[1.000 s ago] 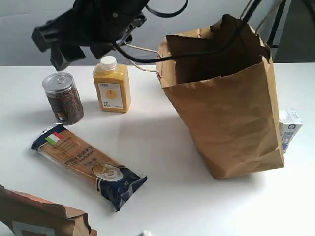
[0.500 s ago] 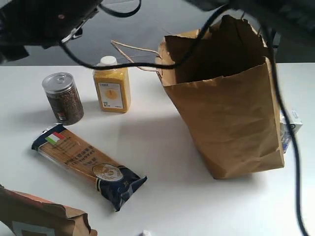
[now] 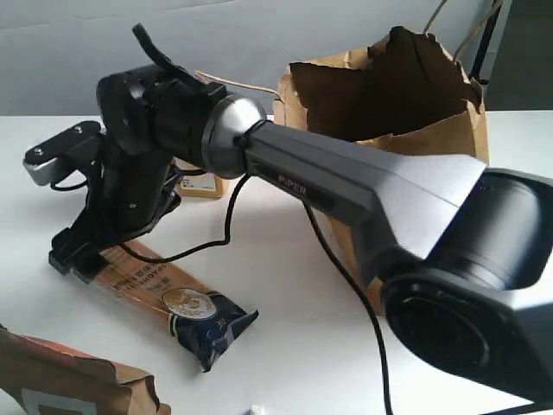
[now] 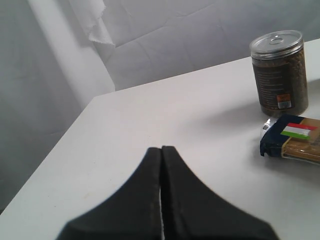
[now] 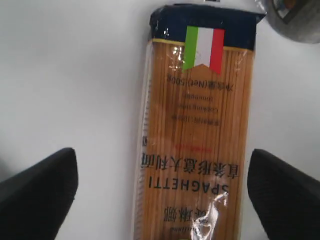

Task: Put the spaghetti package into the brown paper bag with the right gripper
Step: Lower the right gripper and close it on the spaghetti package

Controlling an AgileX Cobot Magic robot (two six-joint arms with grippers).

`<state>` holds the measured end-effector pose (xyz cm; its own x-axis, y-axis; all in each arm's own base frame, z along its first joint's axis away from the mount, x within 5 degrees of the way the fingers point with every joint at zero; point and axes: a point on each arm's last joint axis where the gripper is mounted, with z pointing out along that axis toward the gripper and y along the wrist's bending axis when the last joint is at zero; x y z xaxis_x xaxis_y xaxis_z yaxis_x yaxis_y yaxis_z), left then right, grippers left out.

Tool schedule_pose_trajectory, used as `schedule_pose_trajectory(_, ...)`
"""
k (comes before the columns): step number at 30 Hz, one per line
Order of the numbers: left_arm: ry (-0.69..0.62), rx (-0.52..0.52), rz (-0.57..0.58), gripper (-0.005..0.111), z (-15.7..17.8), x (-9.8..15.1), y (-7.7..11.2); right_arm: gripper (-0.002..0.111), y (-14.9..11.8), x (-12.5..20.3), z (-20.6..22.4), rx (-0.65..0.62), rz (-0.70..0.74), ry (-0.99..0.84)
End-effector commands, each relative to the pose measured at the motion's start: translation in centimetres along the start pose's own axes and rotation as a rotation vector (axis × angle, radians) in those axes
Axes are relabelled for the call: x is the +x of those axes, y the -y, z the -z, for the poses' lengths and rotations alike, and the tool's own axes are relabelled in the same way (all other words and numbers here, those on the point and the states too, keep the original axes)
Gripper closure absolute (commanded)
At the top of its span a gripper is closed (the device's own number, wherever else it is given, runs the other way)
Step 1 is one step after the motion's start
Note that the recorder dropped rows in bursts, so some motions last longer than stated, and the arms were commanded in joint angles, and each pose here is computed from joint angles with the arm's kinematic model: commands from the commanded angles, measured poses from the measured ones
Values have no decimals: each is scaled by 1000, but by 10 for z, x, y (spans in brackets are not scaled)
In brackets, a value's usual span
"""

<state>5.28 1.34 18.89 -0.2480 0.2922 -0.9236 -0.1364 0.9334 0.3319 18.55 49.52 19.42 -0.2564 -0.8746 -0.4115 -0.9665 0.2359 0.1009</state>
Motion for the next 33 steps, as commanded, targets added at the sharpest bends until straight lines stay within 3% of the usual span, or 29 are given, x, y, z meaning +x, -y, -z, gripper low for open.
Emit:
schedule_pose_trajectory(1, 0, 4, 7, 107, -1, 1, 1, 23, 6, 7, -17, 17, 47, -49)
schedule_pose_trajectory(16, 0, 4, 7, 107, -1, 1, 1, 27, 27, 38, -78, 79, 50, -223)
schedule_pose_trajectory(17, 0, 4, 7, 107, -1, 1, 1, 31, 28, 38, -78, 78, 47, -228)
schedule_pose_trajectory(19, 0, 4, 7, 107, -1, 1, 1, 54, 27, 40, -77, 66, 41, -247)
schedule_pose_trajectory(22, 0, 4, 7, 107, -1, 1, 1, 102, 26, 39, -72, 65, 32, -258)
schedule_pose_trajectory(23, 0, 4, 7, 107, -1, 1, 1, 107, 27, 38, -68, 67, 31, -250)
schedule_pose_trajectory(33, 0, 4, 7, 107, -1, 1, 1, 108, 18, 3, 16, 89, 64, -47)
